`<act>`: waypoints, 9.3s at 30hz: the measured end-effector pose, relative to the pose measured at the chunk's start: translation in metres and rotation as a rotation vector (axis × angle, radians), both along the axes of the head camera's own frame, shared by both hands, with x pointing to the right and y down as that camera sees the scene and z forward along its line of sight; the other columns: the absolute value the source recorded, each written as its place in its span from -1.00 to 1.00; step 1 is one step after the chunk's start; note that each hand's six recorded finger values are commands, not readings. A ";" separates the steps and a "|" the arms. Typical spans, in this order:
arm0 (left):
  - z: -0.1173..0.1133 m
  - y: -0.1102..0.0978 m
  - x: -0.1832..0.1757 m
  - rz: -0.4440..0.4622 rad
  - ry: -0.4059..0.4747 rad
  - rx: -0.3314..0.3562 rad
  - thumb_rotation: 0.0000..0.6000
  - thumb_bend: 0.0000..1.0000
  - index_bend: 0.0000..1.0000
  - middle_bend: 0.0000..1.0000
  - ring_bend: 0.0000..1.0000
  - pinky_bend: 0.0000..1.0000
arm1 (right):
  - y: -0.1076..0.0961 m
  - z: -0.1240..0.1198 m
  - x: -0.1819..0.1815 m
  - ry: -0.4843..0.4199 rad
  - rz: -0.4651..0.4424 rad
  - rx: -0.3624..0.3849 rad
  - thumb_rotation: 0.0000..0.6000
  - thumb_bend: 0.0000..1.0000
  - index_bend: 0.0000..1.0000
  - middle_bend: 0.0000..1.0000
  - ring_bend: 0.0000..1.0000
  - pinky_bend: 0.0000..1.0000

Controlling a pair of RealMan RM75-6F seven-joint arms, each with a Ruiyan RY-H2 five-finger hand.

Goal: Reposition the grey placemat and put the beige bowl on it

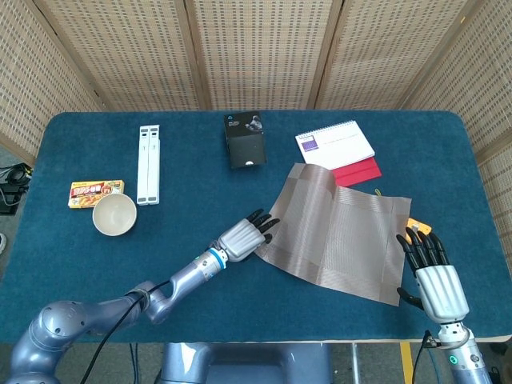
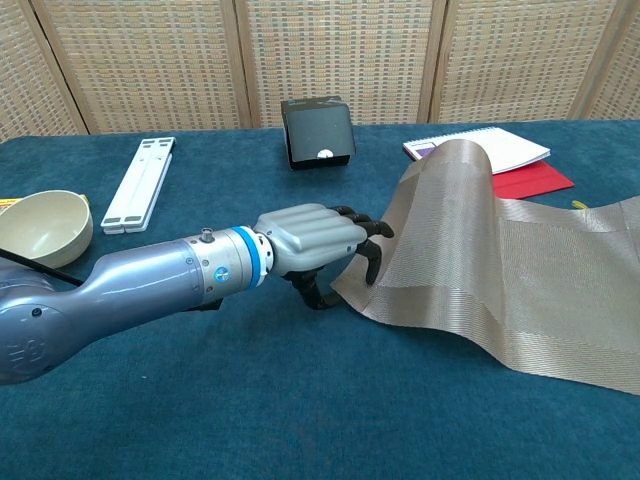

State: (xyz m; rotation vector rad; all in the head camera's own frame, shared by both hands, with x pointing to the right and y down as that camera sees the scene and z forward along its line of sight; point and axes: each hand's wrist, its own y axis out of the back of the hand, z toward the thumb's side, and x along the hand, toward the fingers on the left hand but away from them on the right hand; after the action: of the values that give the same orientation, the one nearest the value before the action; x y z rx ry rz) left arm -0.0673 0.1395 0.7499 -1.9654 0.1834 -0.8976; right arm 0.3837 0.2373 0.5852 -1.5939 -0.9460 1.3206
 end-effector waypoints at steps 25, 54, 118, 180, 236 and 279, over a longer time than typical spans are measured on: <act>0.006 -0.008 0.005 -0.071 0.034 -0.016 1.00 0.02 0.35 -1.00 -1.00 -1.00 | 0.003 -0.005 -0.006 -0.031 -0.027 0.008 1.00 -1.00 -0.97 -1.00 -1.00 -1.00; -0.068 0.065 -0.081 0.036 -0.047 -0.017 1.00 0.15 0.49 -1.00 -1.00 -1.00 | 0.009 -0.018 -0.014 -0.048 -0.065 0.047 1.00 -1.00 -0.94 -1.00 -1.00 -1.00; -0.114 0.142 -0.172 0.183 -0.295 -0.171 1.00 0.16 0.47 -1.00 -1.00 -1.00 | 0.018 -0.026 -0.022 -0.056 -0.101 0.068 1.00 -1.00 -0.92 -1.00 -1.00 -1.00; -0.026 -0.020 -0.325 -0.530 -0.446 0.117 1.00 -0.62 -0.02 -1.00 -1.00 -1.00 | 0.020 -0.018 -0.026 -0.058 -0.113 0.038 1.00 -1.00 -0.92 -1.00 -1.00 -1.00; -0.087 0.075 -0.102 0.063 0.024 -0.219 1.00 0.05 0.47 -1.00 -1.00 -1.00 | 0.017 -0.025 -0.022 -0.067 -0.103 0.061 1.00 -1.00 -0.92 -1.00 -1.00 -1.00; -0.158 0.023 -0.213 -0.358 0.090 0.090 1.00 -1.00 -1.00 -1.00 -1.00 -1.00 | 0.017 -0.035 -0.018 -0.051 -0.096 0.108 1.00 -1.00 -0.92 -1.00 -1.00 -1.00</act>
State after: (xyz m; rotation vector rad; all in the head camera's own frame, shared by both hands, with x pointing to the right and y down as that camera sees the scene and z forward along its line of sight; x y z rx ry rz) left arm -0.2806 0.1621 0.5915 -1.9213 0.6328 -1.0079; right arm 0.3653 0.2539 0.5500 -1.5758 -0.9441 1.1493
